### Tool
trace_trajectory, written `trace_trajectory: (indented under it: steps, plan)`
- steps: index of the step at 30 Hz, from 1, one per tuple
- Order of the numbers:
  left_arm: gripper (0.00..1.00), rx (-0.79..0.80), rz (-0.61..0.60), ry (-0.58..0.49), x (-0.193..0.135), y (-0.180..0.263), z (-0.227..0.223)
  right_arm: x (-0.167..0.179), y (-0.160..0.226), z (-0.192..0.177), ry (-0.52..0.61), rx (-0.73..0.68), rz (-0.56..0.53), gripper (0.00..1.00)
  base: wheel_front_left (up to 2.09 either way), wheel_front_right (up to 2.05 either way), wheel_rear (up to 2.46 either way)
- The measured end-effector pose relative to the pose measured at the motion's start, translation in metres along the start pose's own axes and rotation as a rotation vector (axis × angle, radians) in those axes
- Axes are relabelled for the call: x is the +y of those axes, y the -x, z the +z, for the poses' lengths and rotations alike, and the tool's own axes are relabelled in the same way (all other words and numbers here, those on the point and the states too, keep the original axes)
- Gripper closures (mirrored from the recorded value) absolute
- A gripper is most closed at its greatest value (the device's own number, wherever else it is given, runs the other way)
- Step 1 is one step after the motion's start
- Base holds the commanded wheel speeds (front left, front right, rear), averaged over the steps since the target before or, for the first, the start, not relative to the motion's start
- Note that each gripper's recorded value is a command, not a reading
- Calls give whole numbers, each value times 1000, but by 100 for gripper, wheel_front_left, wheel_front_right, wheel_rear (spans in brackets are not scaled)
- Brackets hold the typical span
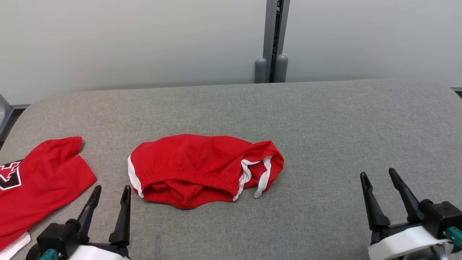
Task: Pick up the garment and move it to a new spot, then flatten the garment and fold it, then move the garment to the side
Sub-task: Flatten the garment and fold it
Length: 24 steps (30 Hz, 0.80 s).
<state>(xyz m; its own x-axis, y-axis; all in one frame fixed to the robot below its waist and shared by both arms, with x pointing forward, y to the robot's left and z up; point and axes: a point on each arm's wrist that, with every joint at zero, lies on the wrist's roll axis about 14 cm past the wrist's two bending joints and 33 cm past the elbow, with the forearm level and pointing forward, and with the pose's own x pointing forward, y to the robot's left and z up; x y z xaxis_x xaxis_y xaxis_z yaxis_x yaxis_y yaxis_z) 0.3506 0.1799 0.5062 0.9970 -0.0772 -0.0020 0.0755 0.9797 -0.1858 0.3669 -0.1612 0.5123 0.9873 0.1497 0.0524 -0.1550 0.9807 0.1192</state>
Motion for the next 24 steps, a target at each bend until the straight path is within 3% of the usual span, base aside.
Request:
trace_trajectory:
  steps: [24]
  plan:
    - [0,39,1,22,1,3,-9,-4,14,6,-12,-15,-32,0,0,0,0]
